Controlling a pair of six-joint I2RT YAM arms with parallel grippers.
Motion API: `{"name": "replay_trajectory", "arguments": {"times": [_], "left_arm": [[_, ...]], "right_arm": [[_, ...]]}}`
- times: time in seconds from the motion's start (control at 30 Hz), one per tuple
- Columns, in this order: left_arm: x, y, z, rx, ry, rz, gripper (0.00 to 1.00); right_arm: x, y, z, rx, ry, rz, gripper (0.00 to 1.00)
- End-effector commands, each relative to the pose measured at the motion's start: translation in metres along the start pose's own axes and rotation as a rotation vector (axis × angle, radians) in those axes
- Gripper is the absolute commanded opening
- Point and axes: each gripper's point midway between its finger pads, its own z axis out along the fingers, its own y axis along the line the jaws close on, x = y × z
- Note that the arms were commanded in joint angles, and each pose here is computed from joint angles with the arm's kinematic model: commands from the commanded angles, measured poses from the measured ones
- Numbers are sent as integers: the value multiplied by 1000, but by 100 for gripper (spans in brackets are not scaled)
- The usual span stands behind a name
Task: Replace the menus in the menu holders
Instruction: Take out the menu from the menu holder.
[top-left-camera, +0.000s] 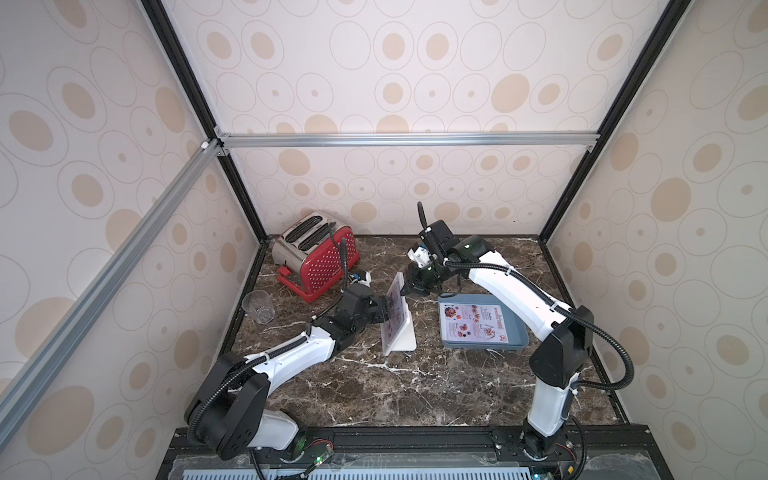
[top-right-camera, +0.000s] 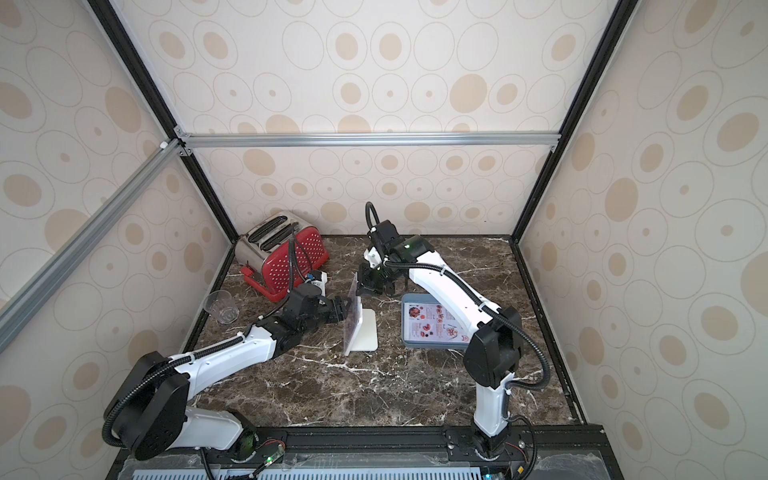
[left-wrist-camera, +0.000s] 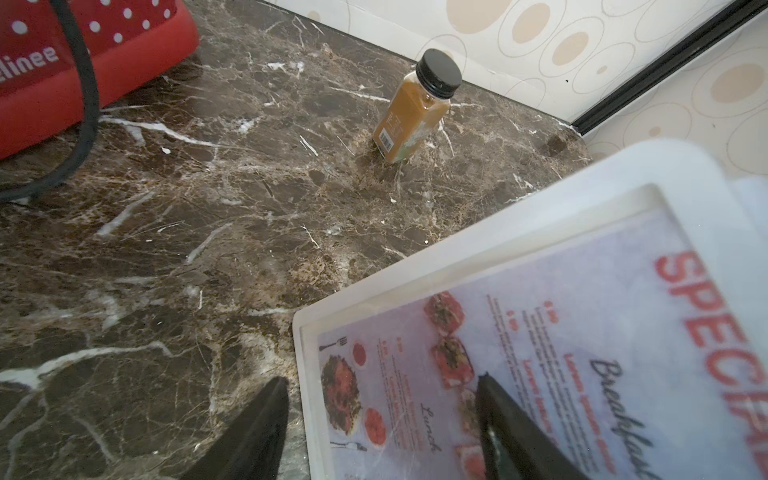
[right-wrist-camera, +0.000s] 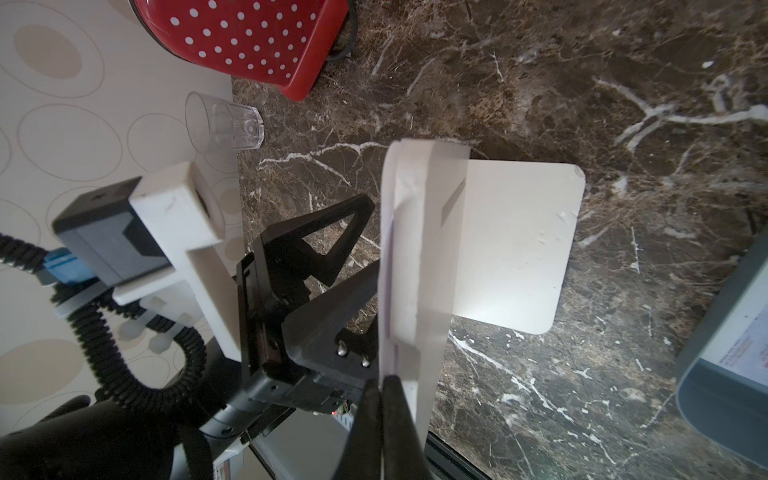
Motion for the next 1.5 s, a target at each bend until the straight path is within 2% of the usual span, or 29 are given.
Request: {"name": "replay_trajectory", "arguments": {"times": [0.0,0.47,0.93,1.1,1.3,1.47], "left_arm": [[-9,-10,-3,17,-24,18,70],[-8,-10,-1,19,-21,16,70],[-8,-11,0,21,-22,16,70],[-10,-8,-4,4,-30,24,70],[-29,4,-29,-82,-96,100,73],[-55,1,-63,-125,-147,255,74]], "right_arm": [[2,12,-11,-21,-10,-18,6],[2,16,-13,-36,-9,-17,11],[3,16,-17,-26,-9,-20,6],[2,18,-28,-12,-35,-40,3],[5,22,-55,18,-76,-100,0],[10,39,-92,0,-134,-227,0]]}}
